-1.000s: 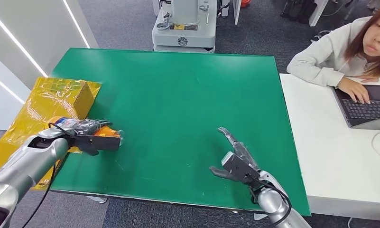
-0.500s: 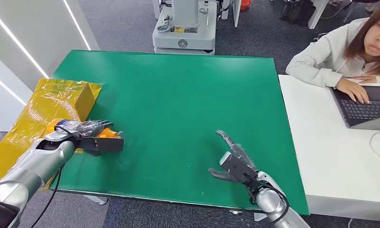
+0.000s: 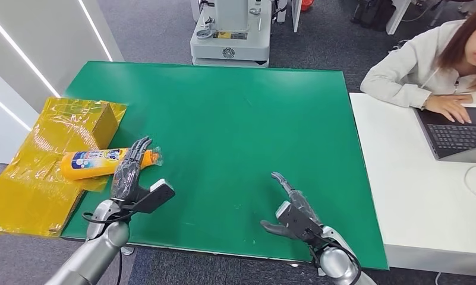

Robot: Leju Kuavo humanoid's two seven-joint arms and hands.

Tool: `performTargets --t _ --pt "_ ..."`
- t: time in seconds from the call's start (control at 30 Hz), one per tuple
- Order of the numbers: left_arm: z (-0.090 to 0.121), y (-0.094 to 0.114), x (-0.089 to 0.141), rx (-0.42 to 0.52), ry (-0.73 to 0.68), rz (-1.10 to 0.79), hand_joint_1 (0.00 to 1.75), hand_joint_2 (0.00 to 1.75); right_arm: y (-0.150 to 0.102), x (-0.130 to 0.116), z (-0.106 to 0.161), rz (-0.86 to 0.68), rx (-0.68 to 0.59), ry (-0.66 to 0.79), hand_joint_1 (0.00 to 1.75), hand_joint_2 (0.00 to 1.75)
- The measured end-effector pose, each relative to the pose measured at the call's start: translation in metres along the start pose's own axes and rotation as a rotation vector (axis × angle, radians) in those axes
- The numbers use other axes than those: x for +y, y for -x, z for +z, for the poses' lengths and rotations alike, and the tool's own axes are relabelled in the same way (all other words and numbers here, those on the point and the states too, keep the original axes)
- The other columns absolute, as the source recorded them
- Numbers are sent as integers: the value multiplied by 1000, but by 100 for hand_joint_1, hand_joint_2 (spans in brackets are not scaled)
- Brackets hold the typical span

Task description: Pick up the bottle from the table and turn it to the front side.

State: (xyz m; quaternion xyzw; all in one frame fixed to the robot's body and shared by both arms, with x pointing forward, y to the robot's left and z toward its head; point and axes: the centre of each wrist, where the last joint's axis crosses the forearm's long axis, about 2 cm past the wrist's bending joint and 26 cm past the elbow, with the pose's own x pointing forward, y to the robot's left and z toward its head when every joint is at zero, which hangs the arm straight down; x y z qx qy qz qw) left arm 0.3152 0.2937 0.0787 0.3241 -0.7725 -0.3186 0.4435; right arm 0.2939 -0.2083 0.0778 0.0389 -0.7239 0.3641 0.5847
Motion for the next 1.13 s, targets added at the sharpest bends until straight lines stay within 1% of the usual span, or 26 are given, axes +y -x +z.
performTargets --t 0.03,0.1,0.2,0.27,0.33,0.4,0.43,0.5,0.57,0.63,0.7,0.77,0.83,1.0,1.13 --pt "2 -3 0 -15 -43 35 0 175 0 0 0 -5 -6 5 0 175" --pt "5 -13 -1 -66 -173 117 0 175 1 0 1 -20 -27 24 0 175" --pt "3 -38 2 -141 -335 165 0 175 1 3 3 -44 -56 63 0 175" --pt "1 -55 4 -184 -382 148 0 175 1 6 6 -60 -70 92 0 175" --pt "-2 -68 7 -218 -408 122 0 175 0 10 11 -72 -79 117 0 175" --pt "-4 -78 9 -224 -443 141 0 175 -1 15 18 -80 -87 142 0 175" --pt "-5 -83 9 -213 -467 179 0 175 -2 18 22 -85 -93 158 0 175" --pt "-6 -92 7 -170 -509 323 0 175 -4 22 33 -100 -113 199 0 175" --pt "-6 -105 0 -117 -486 567 0 175 -7 24 45 -127 -144 261 0 175" --pt "0 -120 -12 -85 -396 812 0 175 -12 25 57 -157 -182 332 0 175" --pt "7 -135 -22 -82 -320 943 0 175 -20 27 67 -178 -210 383 0 175" --pt "11 -145 -28 -89 -285 987 0 175 -26 28 73 -191 -226 406 0 175" --pt "13 -150 -31 -93 -268 1007 0 175 -30 28 77 -197 -236 419 0 175" --pt "14 -155 -34 -102 -250 1023 0 175 -36 26 80 -203 -255 441 0 175" --pt "17 -160 -37 -120 -193 1040 0 175 -42 28 87 -225 -267 506 0 175"
